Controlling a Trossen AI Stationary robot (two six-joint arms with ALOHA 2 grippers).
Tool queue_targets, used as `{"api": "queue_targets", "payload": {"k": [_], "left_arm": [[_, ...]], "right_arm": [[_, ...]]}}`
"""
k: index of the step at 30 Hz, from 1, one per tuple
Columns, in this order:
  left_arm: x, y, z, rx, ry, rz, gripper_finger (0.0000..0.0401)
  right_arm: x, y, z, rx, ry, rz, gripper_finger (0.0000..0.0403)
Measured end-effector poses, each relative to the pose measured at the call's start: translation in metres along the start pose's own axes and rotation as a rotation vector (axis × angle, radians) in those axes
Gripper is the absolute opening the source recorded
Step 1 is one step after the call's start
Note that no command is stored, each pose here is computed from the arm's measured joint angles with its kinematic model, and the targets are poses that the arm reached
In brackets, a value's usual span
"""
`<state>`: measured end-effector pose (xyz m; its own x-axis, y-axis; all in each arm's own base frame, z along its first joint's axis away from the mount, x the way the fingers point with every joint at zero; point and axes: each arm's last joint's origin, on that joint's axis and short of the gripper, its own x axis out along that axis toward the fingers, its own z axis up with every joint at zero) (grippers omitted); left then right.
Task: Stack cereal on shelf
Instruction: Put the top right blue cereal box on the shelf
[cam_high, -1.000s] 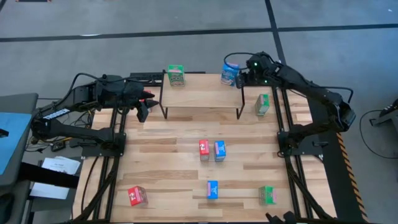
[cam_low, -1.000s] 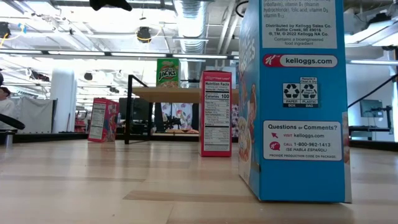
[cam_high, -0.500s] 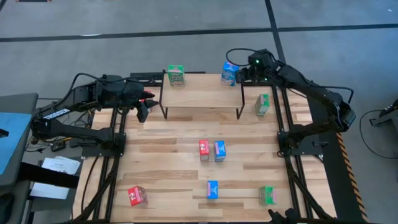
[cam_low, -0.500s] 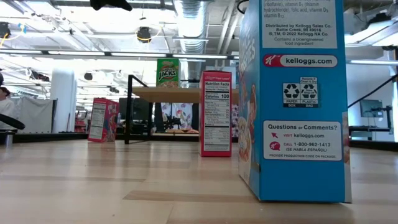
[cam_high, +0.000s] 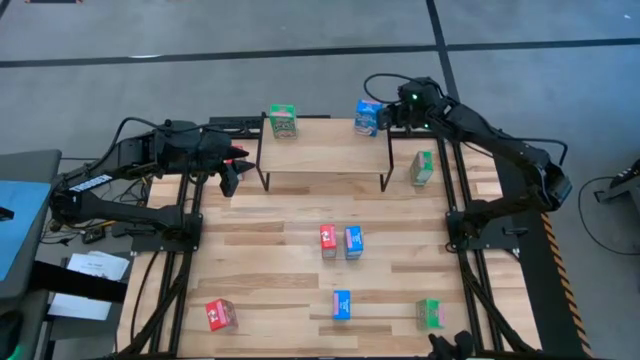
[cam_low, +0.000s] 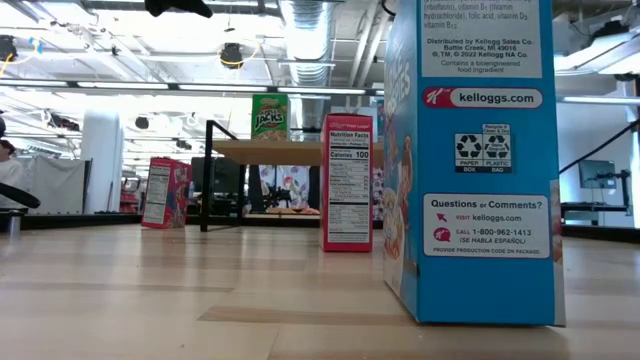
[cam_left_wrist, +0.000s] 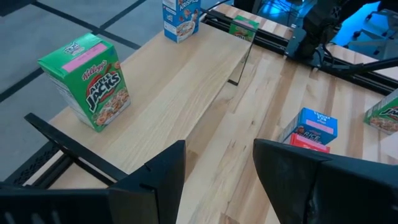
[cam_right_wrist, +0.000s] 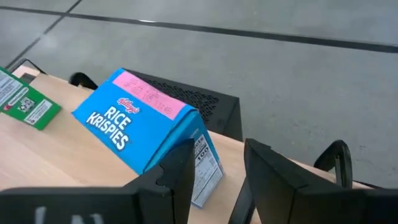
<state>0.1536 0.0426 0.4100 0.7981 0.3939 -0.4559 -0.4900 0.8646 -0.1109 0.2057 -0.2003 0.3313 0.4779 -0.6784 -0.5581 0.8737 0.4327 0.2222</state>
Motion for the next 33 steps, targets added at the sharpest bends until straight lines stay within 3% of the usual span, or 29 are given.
{"api": "queue_targets", "payload": {"k": [16,33], "left_arm": [[0.0,0.0,0.0,0.008,0.0,0.0,0.0176],[0.0,0.0,0.0,0.025,0.0,0.0,0.0176]], "right_arm": [[0.004,-0.006,-0.003,0.001,0.036,-0.04,0.0164],[-0.057,0.008,-0.011,-0.022,0.039,0.055,0.0164]]}}
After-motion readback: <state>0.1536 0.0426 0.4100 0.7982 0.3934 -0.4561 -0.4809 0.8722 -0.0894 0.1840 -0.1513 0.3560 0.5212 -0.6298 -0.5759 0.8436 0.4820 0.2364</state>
